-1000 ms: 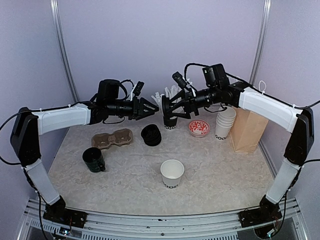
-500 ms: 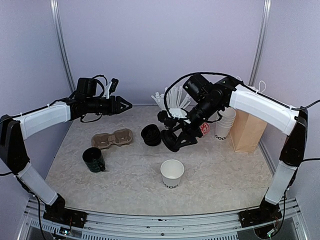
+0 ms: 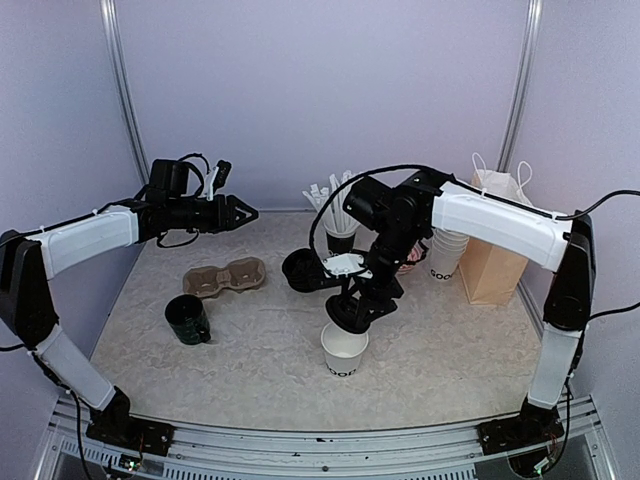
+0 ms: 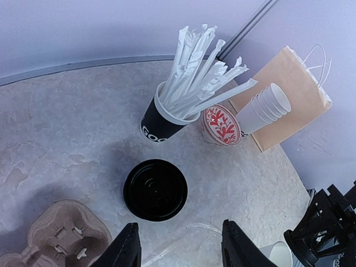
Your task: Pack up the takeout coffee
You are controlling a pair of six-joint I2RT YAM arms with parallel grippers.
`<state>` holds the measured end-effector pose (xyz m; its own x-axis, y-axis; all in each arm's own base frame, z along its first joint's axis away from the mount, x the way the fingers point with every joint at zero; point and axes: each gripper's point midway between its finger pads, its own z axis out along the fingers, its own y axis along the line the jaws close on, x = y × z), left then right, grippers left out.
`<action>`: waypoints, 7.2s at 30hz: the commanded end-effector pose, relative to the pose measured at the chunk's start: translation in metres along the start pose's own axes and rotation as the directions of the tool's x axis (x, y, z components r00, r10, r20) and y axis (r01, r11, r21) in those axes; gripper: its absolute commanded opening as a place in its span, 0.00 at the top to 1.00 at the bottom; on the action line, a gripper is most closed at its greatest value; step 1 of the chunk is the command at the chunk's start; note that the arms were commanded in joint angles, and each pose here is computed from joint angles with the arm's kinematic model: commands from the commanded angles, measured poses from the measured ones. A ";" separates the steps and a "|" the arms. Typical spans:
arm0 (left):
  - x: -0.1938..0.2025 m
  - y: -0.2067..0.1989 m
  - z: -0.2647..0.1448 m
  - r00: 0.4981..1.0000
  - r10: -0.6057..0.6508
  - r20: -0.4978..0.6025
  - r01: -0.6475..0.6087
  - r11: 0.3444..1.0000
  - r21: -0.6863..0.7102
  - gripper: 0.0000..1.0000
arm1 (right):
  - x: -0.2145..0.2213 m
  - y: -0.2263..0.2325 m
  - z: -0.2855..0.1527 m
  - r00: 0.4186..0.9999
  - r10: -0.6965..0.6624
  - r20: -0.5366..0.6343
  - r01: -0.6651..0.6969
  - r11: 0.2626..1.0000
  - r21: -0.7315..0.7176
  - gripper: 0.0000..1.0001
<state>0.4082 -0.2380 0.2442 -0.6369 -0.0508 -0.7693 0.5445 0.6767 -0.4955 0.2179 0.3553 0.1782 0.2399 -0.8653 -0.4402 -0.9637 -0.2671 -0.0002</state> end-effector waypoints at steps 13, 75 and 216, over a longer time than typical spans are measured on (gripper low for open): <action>-0.006 -0.009 -0.006 0.999 0.030 0.023 -0.030 0.999 0.032 0.51 | -0.005 0.014 0.018 0.998 -0.032 -0.057 0.030 0.999 -0.027 0.36; 0.024 -0.033 0.020 0.994 0.040 -0.105 -0.037 0.999 0.022 0.50 | -0.016 0.013 0.004 0.993 -0.008 -0.122 0.024 0.991 0.131 0.04; 0.273 -0.095 0.054 0.802 -0.041 -0.595 0.032 0.999 -0.025 0.71 | 0.083 -0.004 0.084 0.669 0.736 0.102 -0.688 0.665 -0.291 0.46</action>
<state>0.2191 -0.3804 0.1119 -0.8353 0.3080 -0.4554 0.5447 0.5769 -0.6087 0.2355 0.3237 0.0910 -0.5623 -0.6934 -0.4507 -0.7680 0.2356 0.5956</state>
